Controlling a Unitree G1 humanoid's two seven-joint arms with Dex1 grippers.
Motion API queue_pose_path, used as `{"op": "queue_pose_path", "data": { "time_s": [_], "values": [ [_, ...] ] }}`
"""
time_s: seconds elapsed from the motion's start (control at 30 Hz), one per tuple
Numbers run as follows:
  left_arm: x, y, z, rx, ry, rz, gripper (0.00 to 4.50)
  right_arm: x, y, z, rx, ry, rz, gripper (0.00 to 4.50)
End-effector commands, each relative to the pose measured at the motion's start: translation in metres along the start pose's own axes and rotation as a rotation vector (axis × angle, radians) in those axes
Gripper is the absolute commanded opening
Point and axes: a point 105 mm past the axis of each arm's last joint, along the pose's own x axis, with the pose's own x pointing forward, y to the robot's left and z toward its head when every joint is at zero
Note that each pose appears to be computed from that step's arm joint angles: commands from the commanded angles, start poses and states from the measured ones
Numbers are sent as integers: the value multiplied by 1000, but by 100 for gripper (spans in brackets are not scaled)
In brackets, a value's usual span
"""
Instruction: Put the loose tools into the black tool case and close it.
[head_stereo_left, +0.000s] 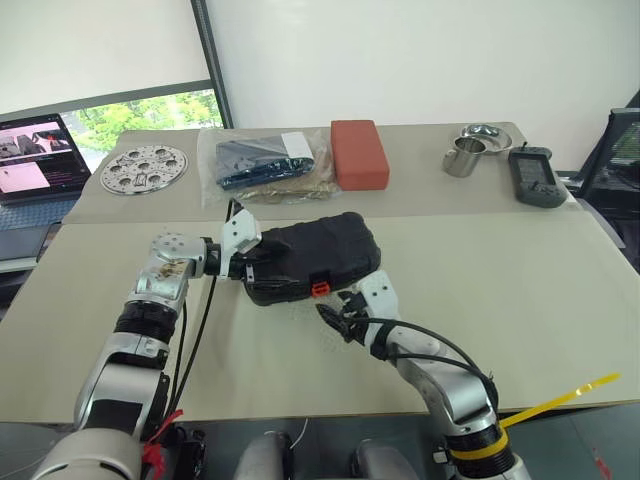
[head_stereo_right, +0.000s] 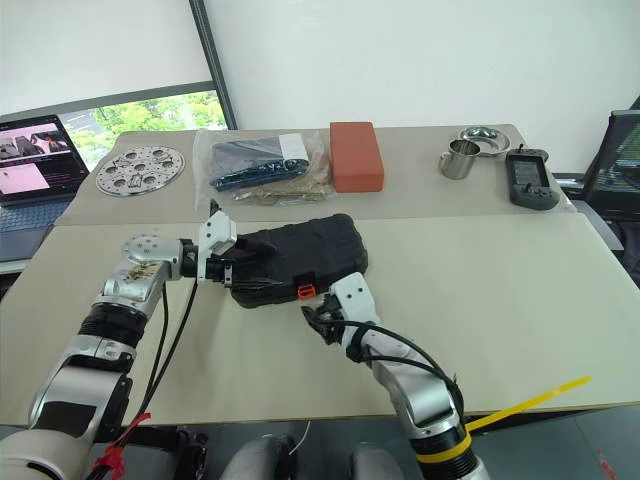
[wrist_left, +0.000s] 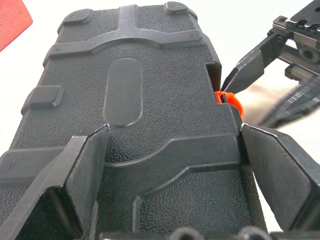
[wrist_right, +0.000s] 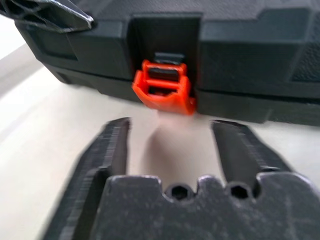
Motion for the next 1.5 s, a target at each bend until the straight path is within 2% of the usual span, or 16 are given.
{"op": "queue_pose_path", "data": {
  "time_s": [0.03, 0.3, 0.5, 0.63, 0.97, 1.43, 1.5],
  "values": [
    [-10, 2, -7, -41, 26, 30, 450, 2, 8, 11, 40, -42, -37, 443],
    [-14, 6, -6, -36, 40, 39, 450, 16, 8, 19, 33, -75, -164, 443],
    [-11, 5, -4, -37, 31, 40, 450, 21, 0, 16, -7, -100, -251, 443],
    [-11, 7, -4, -37, 31, 46, 450, 23, -3, 20, -21, -137, -263, 346],
    [-11, 6, -8, -41, 41, 43, 450, 18, 5, 25, -54, -155, -231, 7],
    [-4, 4, -13, -37, 45, 27, 450, 7, 5, 27, -119, -156, -219, 3],
    [-3, 2, -14, -37, 45, 21, 450, 7, 4, 26, -120, -153, -221, 61]
  ]
}}
